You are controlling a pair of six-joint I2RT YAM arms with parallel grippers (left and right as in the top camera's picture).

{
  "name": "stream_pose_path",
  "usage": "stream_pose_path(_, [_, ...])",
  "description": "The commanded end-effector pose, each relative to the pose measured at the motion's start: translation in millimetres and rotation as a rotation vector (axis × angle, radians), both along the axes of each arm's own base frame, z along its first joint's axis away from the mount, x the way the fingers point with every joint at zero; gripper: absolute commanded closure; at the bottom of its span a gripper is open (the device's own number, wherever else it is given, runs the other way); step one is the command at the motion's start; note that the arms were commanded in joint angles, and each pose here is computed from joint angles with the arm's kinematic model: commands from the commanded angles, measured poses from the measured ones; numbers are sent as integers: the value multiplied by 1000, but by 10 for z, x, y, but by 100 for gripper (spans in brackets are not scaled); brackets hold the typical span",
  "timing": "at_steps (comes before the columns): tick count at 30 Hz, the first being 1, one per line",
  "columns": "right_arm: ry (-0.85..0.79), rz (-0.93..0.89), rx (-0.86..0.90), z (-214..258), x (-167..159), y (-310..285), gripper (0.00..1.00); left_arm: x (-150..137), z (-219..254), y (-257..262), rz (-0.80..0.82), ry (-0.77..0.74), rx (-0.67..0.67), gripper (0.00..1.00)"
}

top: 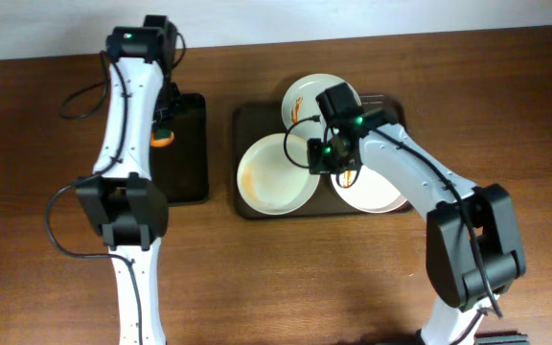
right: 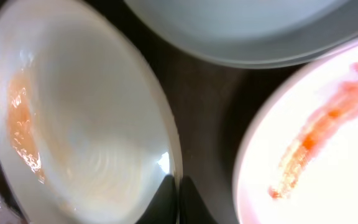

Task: Clean dirty plates on tray and stack at the side
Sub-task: 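Return the sponge to the black tray with the left gripper, then carry the cleaned plate with the right gripper to the table's right side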

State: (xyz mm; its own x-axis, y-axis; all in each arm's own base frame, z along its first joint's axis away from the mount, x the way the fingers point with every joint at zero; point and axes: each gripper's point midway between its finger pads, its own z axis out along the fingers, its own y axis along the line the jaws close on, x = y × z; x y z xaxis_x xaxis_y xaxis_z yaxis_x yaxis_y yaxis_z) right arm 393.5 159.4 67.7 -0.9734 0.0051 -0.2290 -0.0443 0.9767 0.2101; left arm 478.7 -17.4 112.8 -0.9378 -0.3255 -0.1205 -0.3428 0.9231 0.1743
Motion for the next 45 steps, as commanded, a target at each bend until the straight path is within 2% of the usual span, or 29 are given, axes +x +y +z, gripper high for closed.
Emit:
stream_pose_path(1, [-149,-16,-92,640,245,-170,96,-73,-378,-244,-132,95,-241,100])
stream_pose_path(4, [-172,-8,-161,896,273,-279,96,-166,-696,-177,-114,152,-244,100])
stream_pose_path(5, [-186,-21,-208,991,286,-349,96,-199,-810,-175,-112,167,-244,87])
stream_pose_path(6, [-201,-32,-258,1101,289,-414,96,-241,-892,-166,-109,185,-240,64])
stream_pose_path(7, [-213,-40,-297,1193,284,-462,96,-261,-935,-165,-109,193,-241,59])
stream_pose_path(8, [-227,-48,-340,1276,281,-510,96,-264,-939,-165,-109,194,-241,21])
stream_pose_path(9, [-246,-53,-396,1374,269,-552,96,-260,-934,-166,-109,192,-241,0])
stream_pose_path(12, [-297,-38,-534,1576,208,-541,96,-233,-805,-151,-107,181,-241,0])
stream_pose_path(18, [-477,-1,-785,1906,143,-294,96,-98,12,-61,-99,60,-242,0])
stream_pose_path(20, [-546,-8,-857,2049,138,-234,96,-96,9,-61,-100,59,-242,0])
stream_pose_path(24, [-659,112,-985,2299,166,28,96,-95,7,-61,-99,59,-242,0])
stream_pose_path(27, [-698,205,-1013,2369,166,229,96,-95,7,-61,-100,59,-242,0])
stream_pose_path(32, [-724,158,-1111,2520,154,131,96,-95,7,-61,-100,59,-241,0])
stream_pose_path(37, [-702,217,-1008,2367,173,262,96,-95,7,-61,-100,59,-242,0])
stream_pose_path(38, [-684,252,-944,2273,182,329,96,-95,7,-63,-100,59,-242,0])
stream_pose_path(41, [-633,203,-751,2057,231,363,96,-94,7,-61,-100,59,-242,0])
stream_pose_path(43, [-583,94,-645,1949,300,207,96,-94,7,-61,-100,59,-241,0])
stream_pose_path(45, [-434,43,-412,1671,348,83,96,-95,7,-61,-100,59,-242,0])
